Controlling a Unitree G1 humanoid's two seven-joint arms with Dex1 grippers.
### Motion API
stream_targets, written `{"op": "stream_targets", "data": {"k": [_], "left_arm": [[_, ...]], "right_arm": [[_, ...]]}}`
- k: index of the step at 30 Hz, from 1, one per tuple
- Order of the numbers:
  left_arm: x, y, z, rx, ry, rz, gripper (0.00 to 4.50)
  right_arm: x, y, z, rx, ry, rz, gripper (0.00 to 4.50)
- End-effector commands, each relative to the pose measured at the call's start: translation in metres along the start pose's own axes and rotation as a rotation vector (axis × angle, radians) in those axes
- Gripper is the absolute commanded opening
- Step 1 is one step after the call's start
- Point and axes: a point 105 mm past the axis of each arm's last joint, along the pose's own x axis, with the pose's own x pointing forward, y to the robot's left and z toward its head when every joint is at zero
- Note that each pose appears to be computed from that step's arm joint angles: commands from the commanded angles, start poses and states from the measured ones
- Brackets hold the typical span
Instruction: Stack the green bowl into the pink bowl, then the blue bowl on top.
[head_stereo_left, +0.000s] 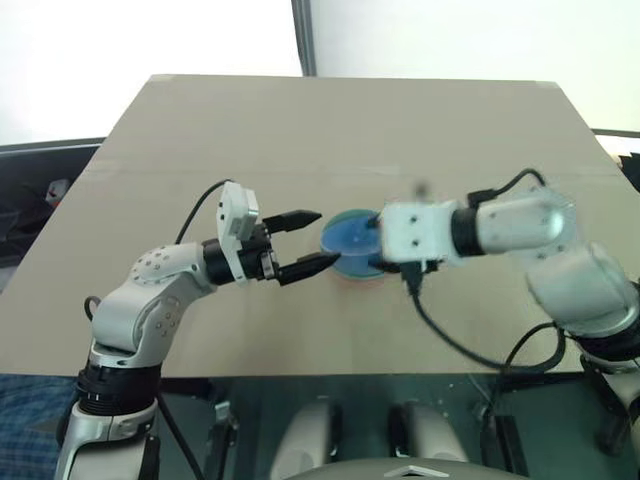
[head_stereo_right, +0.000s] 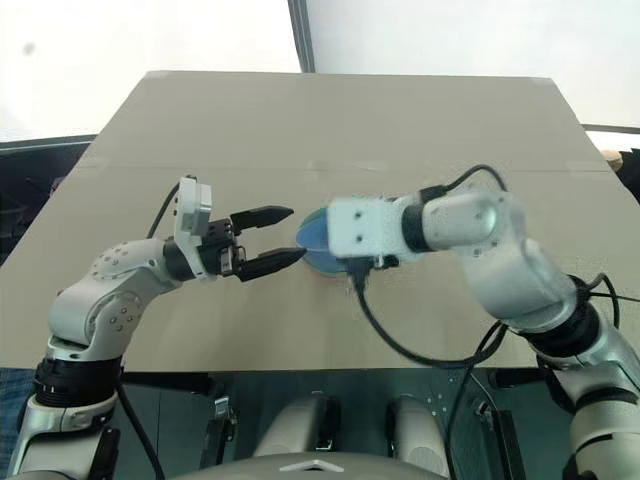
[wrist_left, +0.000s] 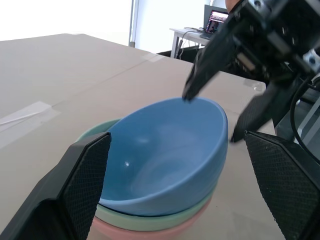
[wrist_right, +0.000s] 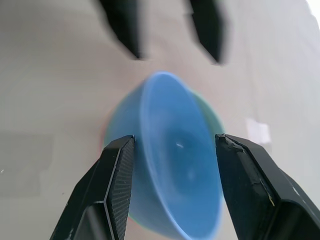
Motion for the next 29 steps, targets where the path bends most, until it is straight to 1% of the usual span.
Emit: {"op": "stream_targets", "data": {"k": [1,6,8,11,15,18,21,25,29], "left_arm": [[-0.007,-0.003,0.002,0.032,0.029,0.010,4.50],[-0.021,0.002,-0.002,0.024,0.056,0.072,4.50],[-0.026,0.003,-0.006,0.013,0.070,0.093,4.50],[-0.038,0.003,-0.015,0.027,0.119,0.144,4.50],[-0.048,0.010,-0.020,0.052,0.144,0.206,4.50],[-0.050,0.012,-0.022,0.050,0.140,0.224,4.50],[-0.051,0.009,-0.025,0.047,0.141,0.218,4.50],[-0.054,0.005,-0.027,0.041,0.142,0.228,4.50],[-0.055,0.000,-0.026,0.041,0.137,0.230,4.50]], "right_arm": [[-0.044,-0.007,-0.018,0.195,-0.049,-0.090,2.68],[-0.089,0.014,-0.054,0.408,-0.074,-0.168,2.68],[-0.102,0.023,-0.062,0.437,-0.085,-0.198,2.68],[-0.132,0.040,-0.075,0.508,-0.114,-0.264,2.68],[-0.151,0.054,-0.089,0.559,-0.110,-0.308,2.68],[-0.159,0.060,-0.101,0.576,-0.100,-0.335,2.68],[-0.157,0.067,-0.109,0.581,-0.081,-0.320,2.68],[-0.155,0.071,-0.117,0.580,-0.066,-0.317,2.68],[-0.150,0.070,-0.119,0.571,-0.070,-0.311,2.68]]}}
